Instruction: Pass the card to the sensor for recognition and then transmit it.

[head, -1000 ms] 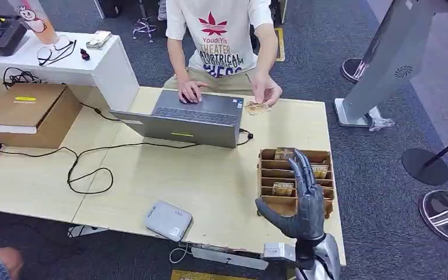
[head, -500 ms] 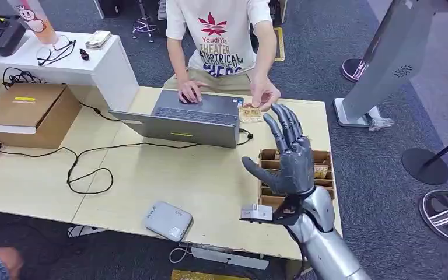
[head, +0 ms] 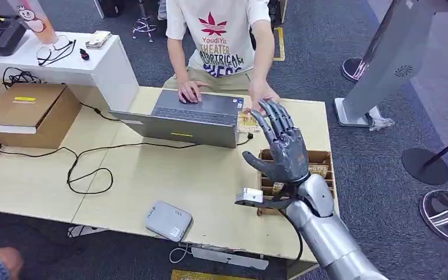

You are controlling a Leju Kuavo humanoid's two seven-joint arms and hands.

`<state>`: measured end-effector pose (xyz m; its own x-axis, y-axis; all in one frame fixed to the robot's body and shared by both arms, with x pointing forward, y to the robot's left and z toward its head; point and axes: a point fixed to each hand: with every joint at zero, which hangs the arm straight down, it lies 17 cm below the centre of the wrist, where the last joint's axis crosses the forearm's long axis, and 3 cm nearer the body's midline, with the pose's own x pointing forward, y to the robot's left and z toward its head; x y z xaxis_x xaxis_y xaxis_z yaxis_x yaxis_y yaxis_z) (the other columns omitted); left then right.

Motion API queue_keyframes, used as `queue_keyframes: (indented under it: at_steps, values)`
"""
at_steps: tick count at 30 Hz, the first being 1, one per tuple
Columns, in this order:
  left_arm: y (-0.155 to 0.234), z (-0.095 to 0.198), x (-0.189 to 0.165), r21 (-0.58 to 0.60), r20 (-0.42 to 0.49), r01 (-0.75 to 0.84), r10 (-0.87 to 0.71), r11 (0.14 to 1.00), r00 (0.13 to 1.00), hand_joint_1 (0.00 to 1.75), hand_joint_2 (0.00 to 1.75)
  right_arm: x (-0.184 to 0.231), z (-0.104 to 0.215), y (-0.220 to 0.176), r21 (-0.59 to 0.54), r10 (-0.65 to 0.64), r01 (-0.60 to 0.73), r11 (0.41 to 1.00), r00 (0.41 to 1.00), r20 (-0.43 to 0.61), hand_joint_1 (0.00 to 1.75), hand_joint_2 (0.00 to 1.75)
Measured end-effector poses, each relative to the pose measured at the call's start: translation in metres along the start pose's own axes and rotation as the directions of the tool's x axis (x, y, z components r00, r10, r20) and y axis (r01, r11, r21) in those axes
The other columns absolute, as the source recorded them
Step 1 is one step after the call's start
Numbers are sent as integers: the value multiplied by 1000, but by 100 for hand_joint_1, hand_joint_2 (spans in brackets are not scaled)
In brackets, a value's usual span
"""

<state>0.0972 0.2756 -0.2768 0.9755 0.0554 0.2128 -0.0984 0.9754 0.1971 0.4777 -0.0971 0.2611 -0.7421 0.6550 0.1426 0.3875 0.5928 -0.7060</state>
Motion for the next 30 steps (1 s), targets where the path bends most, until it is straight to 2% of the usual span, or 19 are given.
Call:
queue_keyframes:
  at_steps: [2,3,4,5,6,9,10,11,30]
  values:
    - [0,0,0,0,0,0,0,1000,1000,0,0,-3,1,3,9,1,-1,1000,1000,-5,5,175]
    - [0,0,0,0,0,1,-1,1000,1000,0,0,-4,2,4,12,2,-2,1000,1000,-7,30,175]
    - [0,0,0,0,1,1,-1,1000,1000,0,0,-4,2,4,15,3,-2,1000,1000,-8,89,175]
    - [0,0,0,0,1,2,-2,1000,1000,0,0,-6,2,5,18,2,-2,1000,1000,-11,134,175]
    - [0,0,0,1,1,2,-2,1000,1000,0,0,-7,3,6,19,1,0,1000,1000,-14,134,175]
    - [1,0,0,4,1,3,-3,1000,1000,0,0,-10,3,6,18,-5,5,1000,1000,-24,164,175]
    - [1,0,0,5,1,3,-3,1000,1000,0,0,-11,2,6,18,-6,6,1000,1000,-27,164,175]
    - [1,0,0,5,1,3,-3,1000,1000,0,0,-11,2,6,20,-5,6,1000,1000,-27,175,175]
    - [2,0,2,13,20,1,-1,1000,1000,0,0,-11,-5,7,17,-4,5,1000,999,-34,175,175]
